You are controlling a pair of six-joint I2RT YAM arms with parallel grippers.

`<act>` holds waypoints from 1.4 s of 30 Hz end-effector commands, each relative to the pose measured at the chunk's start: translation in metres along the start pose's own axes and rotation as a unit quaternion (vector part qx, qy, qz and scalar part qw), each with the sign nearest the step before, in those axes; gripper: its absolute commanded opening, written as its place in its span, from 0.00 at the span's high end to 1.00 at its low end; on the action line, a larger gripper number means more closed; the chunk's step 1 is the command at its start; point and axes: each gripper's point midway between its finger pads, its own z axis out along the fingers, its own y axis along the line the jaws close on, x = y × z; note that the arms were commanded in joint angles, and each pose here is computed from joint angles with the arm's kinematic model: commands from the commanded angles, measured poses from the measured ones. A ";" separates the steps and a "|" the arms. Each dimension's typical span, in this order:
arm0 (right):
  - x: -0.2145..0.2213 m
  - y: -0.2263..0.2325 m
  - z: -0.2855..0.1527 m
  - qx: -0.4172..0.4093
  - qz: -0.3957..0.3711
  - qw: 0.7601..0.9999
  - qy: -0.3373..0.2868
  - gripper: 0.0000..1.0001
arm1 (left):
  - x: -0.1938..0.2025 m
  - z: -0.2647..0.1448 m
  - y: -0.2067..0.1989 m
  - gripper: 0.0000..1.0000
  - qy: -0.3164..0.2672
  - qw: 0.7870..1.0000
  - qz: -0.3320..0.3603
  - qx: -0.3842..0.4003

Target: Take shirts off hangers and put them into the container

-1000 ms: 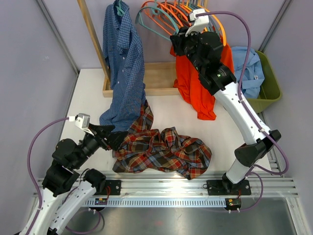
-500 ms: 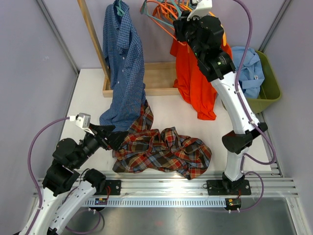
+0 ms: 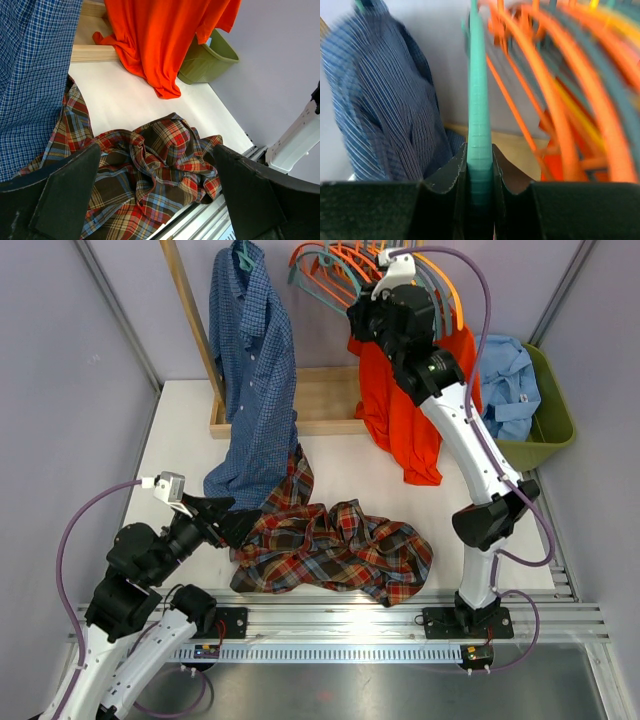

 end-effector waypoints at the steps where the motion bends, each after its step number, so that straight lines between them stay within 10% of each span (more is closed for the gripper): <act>1: 0.003 0.002 -0.013 -0.019 0.020 1.000 0.001 1.00 | -0.018 -0.007 -0.014 0.01 -0.025 0.999 0.006 0.022; 7: 0.029 -0.006 -0.022 -0.009 0.017 1.000 0.025 1.00 | -0.016 -0.004 -0.014 0.01 -0.021 0.999 0.005 0.024; 9: 0.046 -0.006 -0.025 -0.011 0.013 0.999 0.048 0.49 | -0.016 -0.003 -0.014 0.01 -0.019 1.000 0.004 0.025; 13: 0.060 0.008 -0.055 -0.023 0.009 0.998 0.063 0.00 | -0.016 -0.003 -0.014 0.01 -0.023 0.999 0.004 0.024; 24: 0.233 0.098 -0.219 -0.065 0.000 0.976 0.210 0.00 | -0.001 0.006 -0.004 0.01 -0.008 1.000 -0.005 0.014; 42: 0.434 0.039 -0.333 0.093 0.065 0.907 0.405 0.00 | 0.021 0.019 0.004 0.01 0.013 0.999 -0.028 0.019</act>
